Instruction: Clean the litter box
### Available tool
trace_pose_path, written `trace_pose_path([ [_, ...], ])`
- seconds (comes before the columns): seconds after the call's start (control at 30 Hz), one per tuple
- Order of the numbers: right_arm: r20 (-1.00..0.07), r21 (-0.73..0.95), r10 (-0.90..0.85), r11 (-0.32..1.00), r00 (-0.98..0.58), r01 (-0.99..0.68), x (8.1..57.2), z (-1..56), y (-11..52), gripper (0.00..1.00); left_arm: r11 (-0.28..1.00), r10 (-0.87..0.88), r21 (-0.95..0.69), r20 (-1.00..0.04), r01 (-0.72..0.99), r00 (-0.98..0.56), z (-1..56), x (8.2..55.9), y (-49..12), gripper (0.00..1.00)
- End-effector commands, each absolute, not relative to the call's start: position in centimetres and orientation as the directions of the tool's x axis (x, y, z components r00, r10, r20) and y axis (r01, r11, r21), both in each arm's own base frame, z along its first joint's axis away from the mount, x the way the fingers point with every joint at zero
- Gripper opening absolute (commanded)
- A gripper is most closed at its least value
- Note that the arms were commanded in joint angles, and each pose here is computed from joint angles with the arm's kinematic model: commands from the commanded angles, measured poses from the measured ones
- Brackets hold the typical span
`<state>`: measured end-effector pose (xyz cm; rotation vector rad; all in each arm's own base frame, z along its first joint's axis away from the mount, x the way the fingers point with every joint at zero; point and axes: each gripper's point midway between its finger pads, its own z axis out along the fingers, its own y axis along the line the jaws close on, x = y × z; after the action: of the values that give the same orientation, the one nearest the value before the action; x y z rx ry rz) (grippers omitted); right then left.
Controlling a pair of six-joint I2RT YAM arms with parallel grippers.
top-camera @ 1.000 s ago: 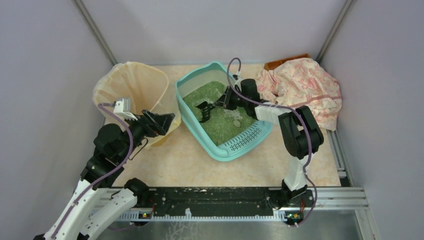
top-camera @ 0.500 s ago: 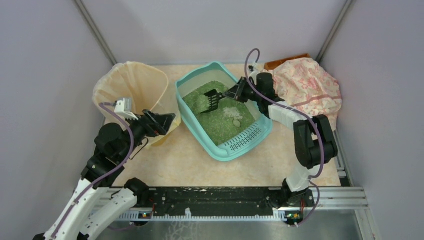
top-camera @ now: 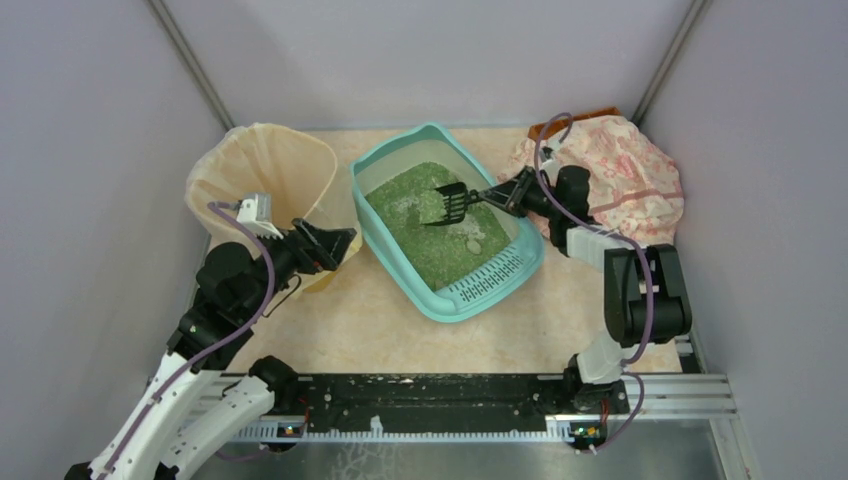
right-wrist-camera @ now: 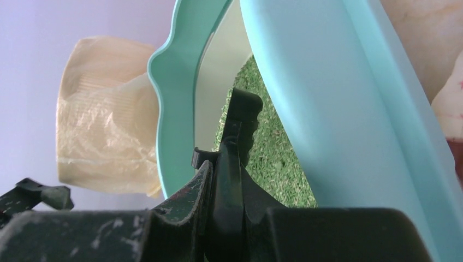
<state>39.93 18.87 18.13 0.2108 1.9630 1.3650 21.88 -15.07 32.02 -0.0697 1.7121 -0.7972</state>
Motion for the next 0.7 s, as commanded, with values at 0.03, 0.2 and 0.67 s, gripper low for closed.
trace_pose_path([
  [0.03, -0.535, 0.844, 0.524, 0.291, -0.663, -0.451, 38.0, 24.1, 17.7, 0.00, 0.750, -0.450, -0.539, -0.841, 0.383, -0.302, 32.6, 21.8, -15.4, 0.97],
  [0.2, -0.499, 0.860, 0.571, 0.233, -0.652, -0.454, 37.6, 24.5, 15.3, 0.00, 0.750, -0.443, -0.536, -0.842, 0.387, -0.307, 32.9, 21.7, -15.5, 0.97],
  [0.67, -0.517, 0.855, 0.515, 0.269, -0.684, -0.444, 37.9, 23.3, 17.6, 0.00, 0.752, -0.458, -0.538, -0.842, 0.381, -0.286, 33.3, 21.6, -15.0, 0.97],
])
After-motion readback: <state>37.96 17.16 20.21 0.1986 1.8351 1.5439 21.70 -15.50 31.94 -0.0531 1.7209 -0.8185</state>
